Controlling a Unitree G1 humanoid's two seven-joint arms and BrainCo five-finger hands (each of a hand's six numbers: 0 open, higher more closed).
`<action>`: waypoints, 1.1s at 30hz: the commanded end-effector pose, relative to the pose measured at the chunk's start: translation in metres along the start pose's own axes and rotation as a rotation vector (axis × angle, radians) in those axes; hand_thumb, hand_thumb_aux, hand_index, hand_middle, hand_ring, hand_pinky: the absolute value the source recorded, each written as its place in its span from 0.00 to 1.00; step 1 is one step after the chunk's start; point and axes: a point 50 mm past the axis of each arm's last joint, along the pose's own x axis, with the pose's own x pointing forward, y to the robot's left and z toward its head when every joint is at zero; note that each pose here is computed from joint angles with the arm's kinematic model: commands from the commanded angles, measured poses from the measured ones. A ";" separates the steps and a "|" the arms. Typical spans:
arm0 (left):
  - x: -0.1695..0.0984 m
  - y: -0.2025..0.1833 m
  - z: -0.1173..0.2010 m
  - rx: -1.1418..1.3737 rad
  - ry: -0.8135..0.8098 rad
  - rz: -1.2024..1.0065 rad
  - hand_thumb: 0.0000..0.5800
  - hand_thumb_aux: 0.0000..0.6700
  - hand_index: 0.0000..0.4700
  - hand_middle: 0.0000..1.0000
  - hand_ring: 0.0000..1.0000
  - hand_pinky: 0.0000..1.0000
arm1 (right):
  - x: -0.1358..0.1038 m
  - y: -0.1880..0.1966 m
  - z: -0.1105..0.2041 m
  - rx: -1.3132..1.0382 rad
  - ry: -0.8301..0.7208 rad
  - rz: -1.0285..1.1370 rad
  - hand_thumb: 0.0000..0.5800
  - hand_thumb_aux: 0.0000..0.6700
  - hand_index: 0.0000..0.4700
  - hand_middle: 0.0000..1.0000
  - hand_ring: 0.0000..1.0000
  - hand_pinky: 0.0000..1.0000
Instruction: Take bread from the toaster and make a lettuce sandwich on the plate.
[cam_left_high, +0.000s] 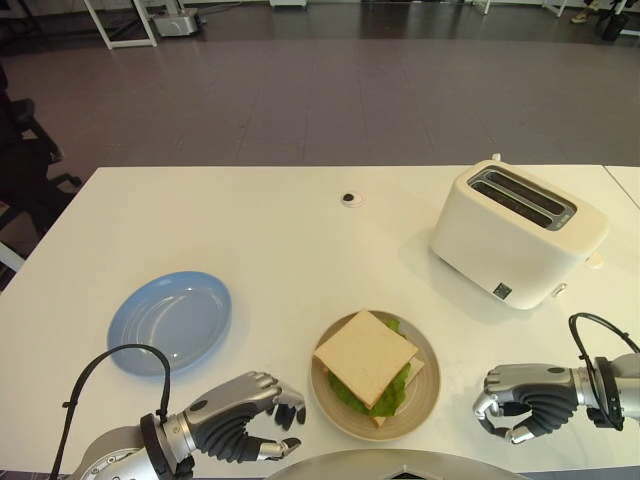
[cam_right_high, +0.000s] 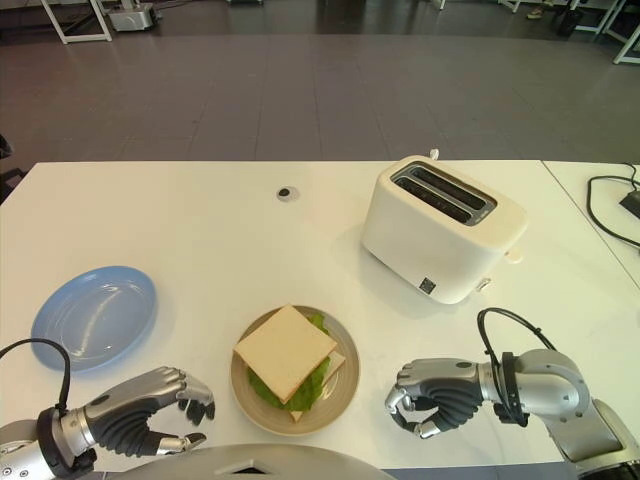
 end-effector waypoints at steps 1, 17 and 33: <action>0.004 -0.010 -0.005 0.024 0.053 -0.140 1.00 1.00 1.00 1.00 1.00 1.00 | 0.019 0.011 -0.005 -0.048 0.039 0.015 1.00 1.00 1.00 1.00 1.00 1.00; 0.066 -0.008 -0.052 0.497 0.180 -0.070 1.00 1.00 1.00 1.00 1.00 1.00 | 0.102 0.015 -0.012 -0.058 -0.023 -0.157 1.00 1.00 1.00 1.00 1.00 1.00; 0.130 0.099 -0.105 0.598 0.232 0.158 1.00 1.00 1.00 1.00 1.00 1.00 | 0.153 -0.095 -0.073 -0.097 0.181 -0.432 1.00 1.00 1.00 0.91 0.91 0.91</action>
